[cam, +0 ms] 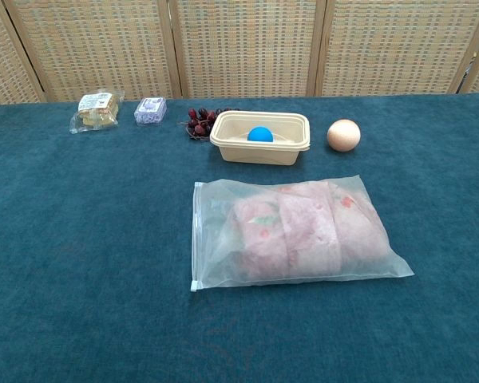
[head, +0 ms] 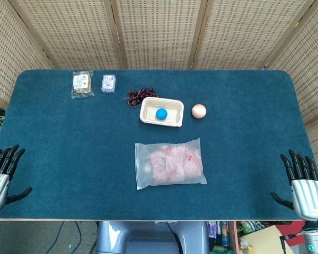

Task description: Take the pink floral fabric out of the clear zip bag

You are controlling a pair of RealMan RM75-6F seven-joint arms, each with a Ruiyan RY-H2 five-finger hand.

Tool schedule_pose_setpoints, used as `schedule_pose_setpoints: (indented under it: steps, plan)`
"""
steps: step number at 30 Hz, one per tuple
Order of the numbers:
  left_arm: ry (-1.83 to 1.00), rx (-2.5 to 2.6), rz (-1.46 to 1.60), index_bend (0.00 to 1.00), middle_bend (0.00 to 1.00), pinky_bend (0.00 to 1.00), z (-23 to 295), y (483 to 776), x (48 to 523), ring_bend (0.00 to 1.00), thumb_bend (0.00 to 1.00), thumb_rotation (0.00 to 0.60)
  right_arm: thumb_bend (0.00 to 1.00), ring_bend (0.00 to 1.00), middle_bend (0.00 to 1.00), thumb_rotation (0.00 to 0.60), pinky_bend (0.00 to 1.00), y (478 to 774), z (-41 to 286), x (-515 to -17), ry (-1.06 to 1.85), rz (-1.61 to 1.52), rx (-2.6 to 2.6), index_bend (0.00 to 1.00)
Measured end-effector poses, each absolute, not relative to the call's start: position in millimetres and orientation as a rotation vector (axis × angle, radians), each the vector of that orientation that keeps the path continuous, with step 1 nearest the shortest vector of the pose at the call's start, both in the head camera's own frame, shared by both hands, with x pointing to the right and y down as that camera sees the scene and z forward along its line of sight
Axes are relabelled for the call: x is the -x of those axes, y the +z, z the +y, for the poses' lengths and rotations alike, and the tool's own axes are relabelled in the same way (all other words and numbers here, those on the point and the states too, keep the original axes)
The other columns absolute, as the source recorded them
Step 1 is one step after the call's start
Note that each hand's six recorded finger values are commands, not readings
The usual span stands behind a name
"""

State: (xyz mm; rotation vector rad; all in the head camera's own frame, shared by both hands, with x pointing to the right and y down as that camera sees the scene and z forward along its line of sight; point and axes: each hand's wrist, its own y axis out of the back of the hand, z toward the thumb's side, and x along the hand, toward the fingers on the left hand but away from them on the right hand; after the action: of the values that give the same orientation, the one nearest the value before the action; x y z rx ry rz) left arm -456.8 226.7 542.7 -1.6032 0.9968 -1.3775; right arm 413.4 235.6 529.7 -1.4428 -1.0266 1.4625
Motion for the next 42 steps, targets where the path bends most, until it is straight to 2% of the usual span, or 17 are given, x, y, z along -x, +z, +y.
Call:
schedule_pose_setpoints:
  steps: [9,15,26,34,42]
  plan:
    - [-1.385,1.597,0.986,0.00,0.00,0.00,227,545,456,0.00,0.14,0.600,0.00,0.00,0.00,0.600,0.00,534,234,-409,1.450,-1.029,1.495,0.00]
    - [-1.397,1.591,0.985,0.00,0.00,0.00,225,549,457,0.00,0.14,0.600,0.00,0.00,0.00,0.600,0.00,546,214,-386,1.358,-1.022,1.587,0.00]
    - [-1.436,1.558,0.983,0.00,0.00,0.00,218,557,460,0.00,0.14,0.600,0.00,0.00,0.00,0.600,0.00,617,168,-293,1.306,-0.736,1.914,0.00]
    - [-1.464,1.543,0.993,0.00,0.00,0.00,216,560,465,0.00,0.14,0.600,0.00,0.00,0.00,0.600,0.00,657,159,-232,1.303,-0.600,2.045,0.00]
    - [-1.481,1.543,0.985,0.00,0.00,0.00,215,564,466,0.00,0.14,0.600,0.00,0.00,0.00,0.600,0.00,684,158,-196,1.338,-0.515,2.076,0.00]
